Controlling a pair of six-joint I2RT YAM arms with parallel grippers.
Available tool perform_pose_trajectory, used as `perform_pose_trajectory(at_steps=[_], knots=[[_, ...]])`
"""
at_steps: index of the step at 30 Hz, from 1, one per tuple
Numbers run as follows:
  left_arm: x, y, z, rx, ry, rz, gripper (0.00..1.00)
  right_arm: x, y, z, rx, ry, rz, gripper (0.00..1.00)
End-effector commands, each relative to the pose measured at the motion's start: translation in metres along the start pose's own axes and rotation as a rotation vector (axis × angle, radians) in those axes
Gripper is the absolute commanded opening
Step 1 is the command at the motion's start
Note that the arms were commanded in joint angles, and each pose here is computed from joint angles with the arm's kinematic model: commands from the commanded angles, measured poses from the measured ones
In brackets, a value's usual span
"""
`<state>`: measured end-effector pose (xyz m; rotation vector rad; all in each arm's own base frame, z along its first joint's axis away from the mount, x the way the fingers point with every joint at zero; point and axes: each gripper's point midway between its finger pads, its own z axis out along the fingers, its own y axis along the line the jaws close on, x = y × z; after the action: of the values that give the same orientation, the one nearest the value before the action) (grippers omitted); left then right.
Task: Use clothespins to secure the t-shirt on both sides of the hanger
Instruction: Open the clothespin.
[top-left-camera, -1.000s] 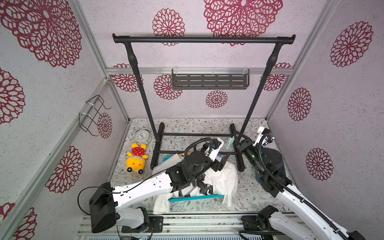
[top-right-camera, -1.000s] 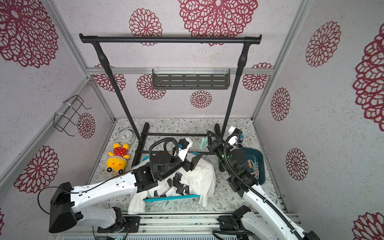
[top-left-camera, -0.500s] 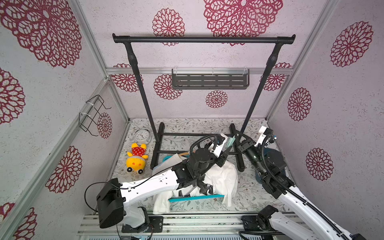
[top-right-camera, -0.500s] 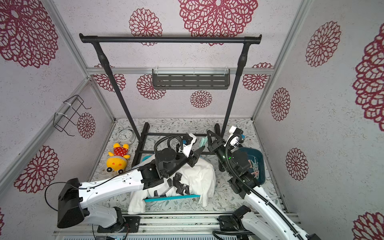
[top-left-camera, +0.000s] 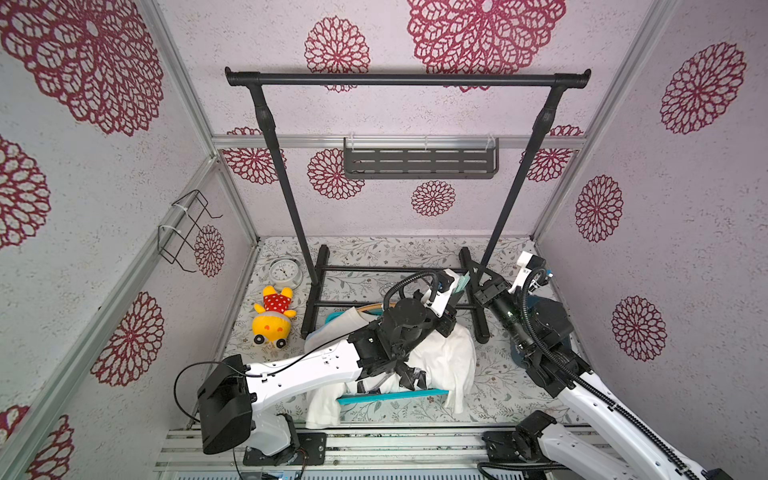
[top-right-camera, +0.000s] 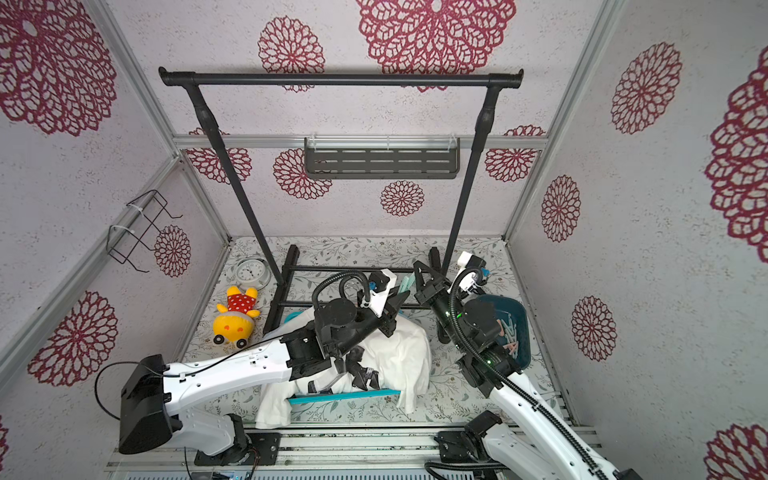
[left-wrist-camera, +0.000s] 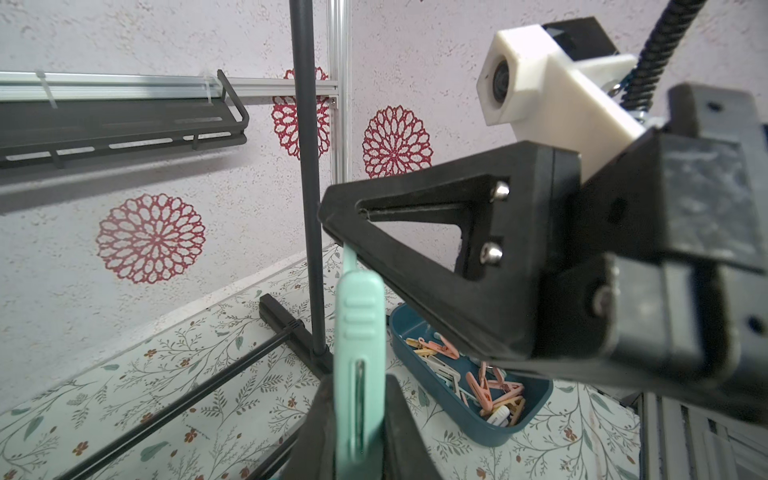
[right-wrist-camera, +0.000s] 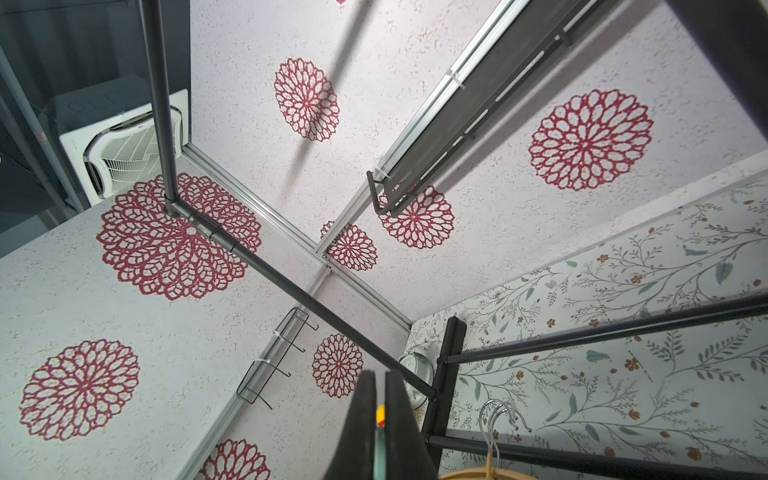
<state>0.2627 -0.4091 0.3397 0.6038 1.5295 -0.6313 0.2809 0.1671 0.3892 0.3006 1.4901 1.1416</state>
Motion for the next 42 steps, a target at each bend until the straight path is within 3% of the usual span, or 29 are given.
perform_pose_trajectory(at_steps=[1,2,5,8,12,15,23,30,34,42], knots=[[-0.014,0.011,-0.01,-0.032,-0.04,0.009,0.0,-0.016,0.02,-0.016,0.0,0.002,-0.142,0.47],[-0.01,0.014,-0.013,-0.024,-0.032,0.034,0.0,-0.018,0.016,-0.022,0.045,0.022,-0.201,0.57],[-0.004,0.025,-0.025,-0.024,-0.006,0.116,0.0,-0.021,-0.005,-0.049,0.213,0.095,-0.332,0.69],[-0.003,0.028,-0.04,0.029,0.021,0.211,0.0,-0.018,-0.013,-0.075,0.268,0.164,-0.407,0.84],[0.003,0.021,-0.053,0.107,0.063,0.356,0.0,0.0,0.007,-0.086,0.153,0.277,-0.395,0.94],[-0.001,0.02,-0.058,0.121,0.055,0.396,0.0,0.016,0.028,-0.08,0.023,0.344,-0.341,0.97],[0.009,0.02,-0.056,0.129,0.084,0.522,0.0,0.045,0.053,-0.061,-0.168,0.453,-0.262,0.98],[0.007,0.014,-0.055,0.159,0.066,0.529,0.0,0.055,0.041,-0.046,-0.135,0.468,-0.226,0.93],[0.008,0.011,-0.054,0.175,0.067,0.525,0.0,0.059,0.05,-0.042,-0.2,0.469,-0.193,0.86],[0.011,0.013,-0.051,0.16,0.07,0.539,0.0,0.064,0.045,-0.036,-0.187,0.48,-0.175,0.74]])
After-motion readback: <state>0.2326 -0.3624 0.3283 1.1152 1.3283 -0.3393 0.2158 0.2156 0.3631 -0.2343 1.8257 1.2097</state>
